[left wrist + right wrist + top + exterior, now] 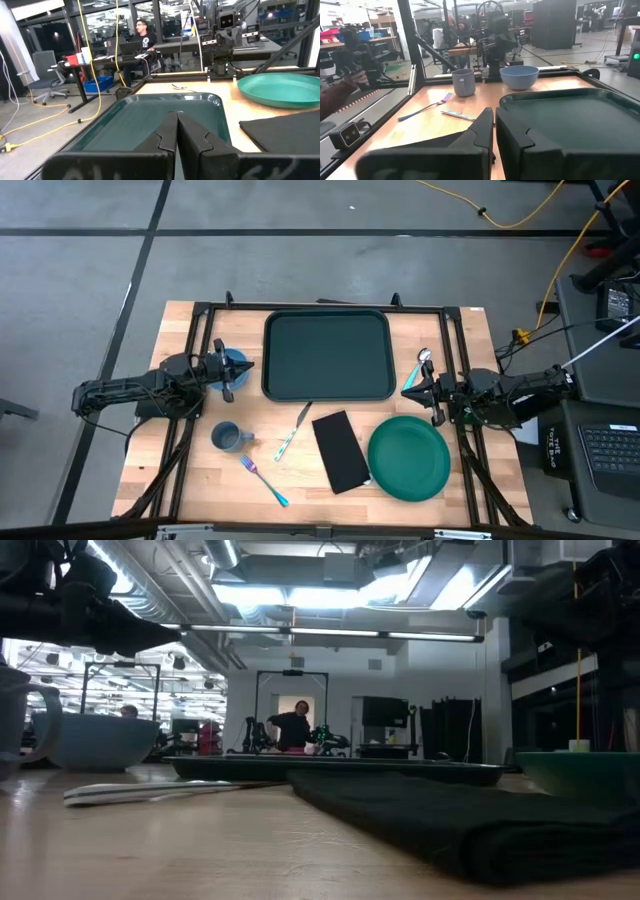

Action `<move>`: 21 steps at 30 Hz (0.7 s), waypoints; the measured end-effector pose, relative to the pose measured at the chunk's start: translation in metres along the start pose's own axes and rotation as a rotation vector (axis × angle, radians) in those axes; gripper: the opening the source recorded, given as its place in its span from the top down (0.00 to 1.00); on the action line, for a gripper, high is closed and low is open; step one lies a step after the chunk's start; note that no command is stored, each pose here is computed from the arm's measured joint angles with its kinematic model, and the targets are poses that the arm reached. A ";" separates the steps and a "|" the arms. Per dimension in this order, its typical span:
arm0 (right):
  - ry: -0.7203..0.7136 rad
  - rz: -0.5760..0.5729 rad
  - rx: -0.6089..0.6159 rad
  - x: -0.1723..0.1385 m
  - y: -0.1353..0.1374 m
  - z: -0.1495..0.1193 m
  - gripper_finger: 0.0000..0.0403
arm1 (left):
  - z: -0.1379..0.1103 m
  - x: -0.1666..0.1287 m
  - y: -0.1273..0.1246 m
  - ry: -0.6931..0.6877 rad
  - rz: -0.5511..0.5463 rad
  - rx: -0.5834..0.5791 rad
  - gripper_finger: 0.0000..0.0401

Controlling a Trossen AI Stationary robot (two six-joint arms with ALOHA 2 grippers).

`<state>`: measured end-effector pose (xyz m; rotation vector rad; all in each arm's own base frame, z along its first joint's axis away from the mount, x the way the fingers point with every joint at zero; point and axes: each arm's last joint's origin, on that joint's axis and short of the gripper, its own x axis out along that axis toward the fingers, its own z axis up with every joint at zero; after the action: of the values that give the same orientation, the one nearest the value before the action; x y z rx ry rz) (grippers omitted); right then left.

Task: Set up tray
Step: Put the mug on the top right of the tray

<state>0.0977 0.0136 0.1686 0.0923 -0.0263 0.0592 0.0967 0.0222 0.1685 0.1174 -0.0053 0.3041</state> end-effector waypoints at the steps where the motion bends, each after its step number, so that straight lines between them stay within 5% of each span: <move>1: 0.001 0.000 -0.008 0.000 0.000 0.000 0.94 | 0.001 0.000 0.000 -0.005 0.000 -0.001 0.99; 14: -0.006 -0.032 0.012 0.000 -0.001 0.000 0.94 | 0.016 -0.001 0.002 -0.164 0.007 -0.018 0.99; 21: -0.142 -0.251 -0.079 -0.002 -0.006 0.015 0.94 | 0.024 0.001 0.004 -0.131 0.057 -0.020 0.99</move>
<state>0.0958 0.0057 0.1825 0.0201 -0.1583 -0.1995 0.0968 0.0235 0.1930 0.1168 -0.1417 0.3528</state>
